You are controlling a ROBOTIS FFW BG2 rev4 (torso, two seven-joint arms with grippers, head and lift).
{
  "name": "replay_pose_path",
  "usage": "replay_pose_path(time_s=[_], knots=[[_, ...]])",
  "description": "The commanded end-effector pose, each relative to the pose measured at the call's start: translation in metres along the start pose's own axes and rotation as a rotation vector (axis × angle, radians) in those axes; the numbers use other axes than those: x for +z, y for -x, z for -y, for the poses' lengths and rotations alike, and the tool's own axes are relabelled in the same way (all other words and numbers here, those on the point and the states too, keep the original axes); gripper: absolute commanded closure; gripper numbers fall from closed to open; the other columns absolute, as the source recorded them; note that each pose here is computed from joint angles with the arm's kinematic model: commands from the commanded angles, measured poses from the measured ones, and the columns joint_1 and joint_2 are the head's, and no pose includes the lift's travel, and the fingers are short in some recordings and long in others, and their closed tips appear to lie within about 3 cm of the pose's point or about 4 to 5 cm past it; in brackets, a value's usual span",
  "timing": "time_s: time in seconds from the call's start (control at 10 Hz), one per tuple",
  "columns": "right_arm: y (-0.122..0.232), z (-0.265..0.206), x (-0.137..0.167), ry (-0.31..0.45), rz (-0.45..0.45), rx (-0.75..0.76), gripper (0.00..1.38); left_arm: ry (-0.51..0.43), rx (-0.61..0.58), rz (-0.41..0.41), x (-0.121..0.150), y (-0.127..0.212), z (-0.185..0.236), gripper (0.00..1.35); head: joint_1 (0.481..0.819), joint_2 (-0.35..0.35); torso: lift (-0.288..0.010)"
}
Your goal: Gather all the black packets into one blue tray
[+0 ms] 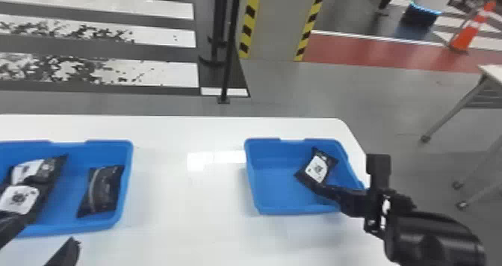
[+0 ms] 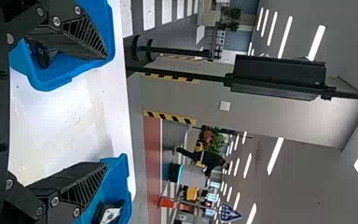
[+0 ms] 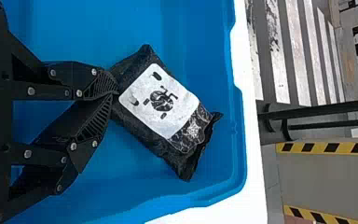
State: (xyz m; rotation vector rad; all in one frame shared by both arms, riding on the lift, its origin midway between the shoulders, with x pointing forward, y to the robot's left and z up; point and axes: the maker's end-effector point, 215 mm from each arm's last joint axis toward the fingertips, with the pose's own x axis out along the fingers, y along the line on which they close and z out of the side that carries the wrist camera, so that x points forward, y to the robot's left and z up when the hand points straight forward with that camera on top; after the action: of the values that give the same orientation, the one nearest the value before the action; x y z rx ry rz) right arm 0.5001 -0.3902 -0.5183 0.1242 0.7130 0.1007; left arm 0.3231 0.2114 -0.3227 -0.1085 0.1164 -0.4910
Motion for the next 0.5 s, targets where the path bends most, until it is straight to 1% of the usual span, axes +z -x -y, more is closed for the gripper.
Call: replay_pose_path(time_s=[0.0,0.1,0.2,0.3,0.4], knots=[[0.004,-0.006,0.006,-0.015,0.024,0.017,0.71,0.001,-0.002,0.001,0.000,0.000,0.001,0.24,0.695,-0.243,-0.110],[0.011,-0.007,0.019,-0.004,0.055,0.011,0.36,0.003,-0.001,-0.004,-0.002,0.000,0.000,0.24,0.695,-0.240,-0.110],[0.016,-0.009,0.028,0.001,0.080,0.003,0.15,0.004,-0.002,-0.003,-0.001,0.000,0.001,0.24,0.695,-0.237,-0.110],[0.017,-0.008,0.034,-0.002,0.088,-0.003,0.10,0.009,-0.008,-0.007,-0.002,-0.001,0.003,0.24,0.695,-0.237,-0.110],[0.012,-0.007,0.033,-0.011,0.076,-0.004,0.12,0.011,-0.011,-0.006,-0.003,-0.003,0.003,0.24,0.695,-0.237,-0.110]])
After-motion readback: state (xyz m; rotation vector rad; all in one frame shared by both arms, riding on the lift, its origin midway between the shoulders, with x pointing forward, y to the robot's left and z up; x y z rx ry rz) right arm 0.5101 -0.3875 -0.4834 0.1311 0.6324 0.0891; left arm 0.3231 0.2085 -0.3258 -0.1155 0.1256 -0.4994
